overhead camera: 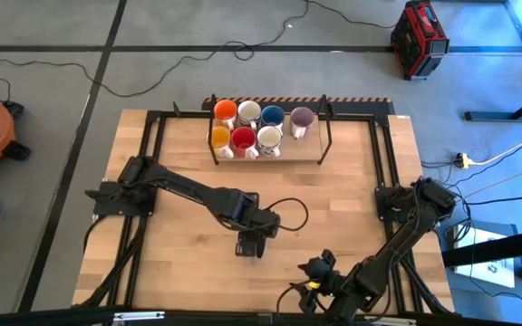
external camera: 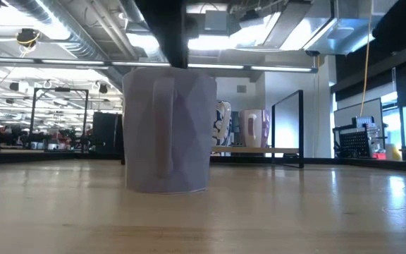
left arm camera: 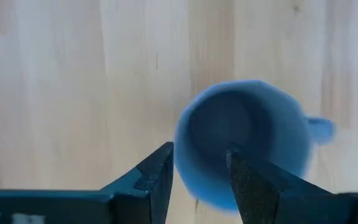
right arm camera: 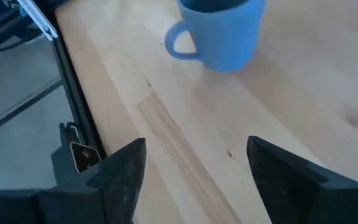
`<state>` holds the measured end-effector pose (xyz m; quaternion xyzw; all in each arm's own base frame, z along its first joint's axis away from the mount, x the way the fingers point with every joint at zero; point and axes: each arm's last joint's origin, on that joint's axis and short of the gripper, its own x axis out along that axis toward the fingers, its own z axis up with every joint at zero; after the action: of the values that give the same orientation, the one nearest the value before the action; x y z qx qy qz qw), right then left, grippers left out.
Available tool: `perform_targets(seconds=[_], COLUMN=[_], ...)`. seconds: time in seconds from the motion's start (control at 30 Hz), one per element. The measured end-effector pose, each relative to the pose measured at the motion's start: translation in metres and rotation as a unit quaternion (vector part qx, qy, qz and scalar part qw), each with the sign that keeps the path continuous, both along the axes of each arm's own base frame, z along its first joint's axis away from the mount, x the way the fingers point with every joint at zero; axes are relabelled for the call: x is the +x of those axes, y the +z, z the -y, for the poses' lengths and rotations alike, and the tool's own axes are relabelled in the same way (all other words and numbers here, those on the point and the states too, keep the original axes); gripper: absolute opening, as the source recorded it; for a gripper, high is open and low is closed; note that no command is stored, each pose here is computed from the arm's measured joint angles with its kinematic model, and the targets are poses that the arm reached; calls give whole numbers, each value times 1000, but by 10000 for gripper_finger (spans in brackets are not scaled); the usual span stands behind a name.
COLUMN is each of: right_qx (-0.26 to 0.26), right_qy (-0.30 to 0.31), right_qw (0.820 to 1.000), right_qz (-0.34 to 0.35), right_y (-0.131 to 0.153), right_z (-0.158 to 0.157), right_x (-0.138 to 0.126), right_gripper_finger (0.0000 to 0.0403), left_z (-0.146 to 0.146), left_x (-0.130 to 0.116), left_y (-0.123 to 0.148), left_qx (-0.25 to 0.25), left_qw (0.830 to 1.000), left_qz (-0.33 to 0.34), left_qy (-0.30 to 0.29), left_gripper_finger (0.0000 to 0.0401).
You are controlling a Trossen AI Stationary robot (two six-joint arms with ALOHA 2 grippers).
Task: Place coffee mugs
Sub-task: Put the light purple mug on the shelf aligned with the purple mug
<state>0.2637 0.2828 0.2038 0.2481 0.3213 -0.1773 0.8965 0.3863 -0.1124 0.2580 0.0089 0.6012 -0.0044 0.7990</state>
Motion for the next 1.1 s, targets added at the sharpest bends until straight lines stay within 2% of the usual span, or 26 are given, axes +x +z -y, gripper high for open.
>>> perform_targets(seconds=[0.2, 0.4, 0.63, 0.73, 0.9, 1.1], right_qx=[-31, -55, -74, -76, -65, -44], right_qy=[33, 51, 41, 39, 45, 63], right_qw=[998, 996, 995, 995, 996, 995], right_qz=[33, 55, 58, 51, 42, 61], right_y=[-5, -24, -39, -42, -45, -58], right_z=[-8, -13, -4, 7, 29, 40], right_x=[9, 26, 47, 59, 84, 107], right_gripper_finger=[270, 271, 271, 271, 271, 244], left_z=[20, 22, 17, 13, 6, 2], left_x=[-27, -78, -143, -167, -193, -206], left_y=[47, 74, 65, 55, 43, 42], left_qx=[5, -18, -72, -83, -91, -101], left_qw=[996, 990, 980, 978, 977, 975], left_qz=[47, 110, 182, 191, 193, 198], left_qy=[-72, -82, -35, -8, 18, 13], left_gripper_finger=[143, 143, 143, 144, 144, 144])
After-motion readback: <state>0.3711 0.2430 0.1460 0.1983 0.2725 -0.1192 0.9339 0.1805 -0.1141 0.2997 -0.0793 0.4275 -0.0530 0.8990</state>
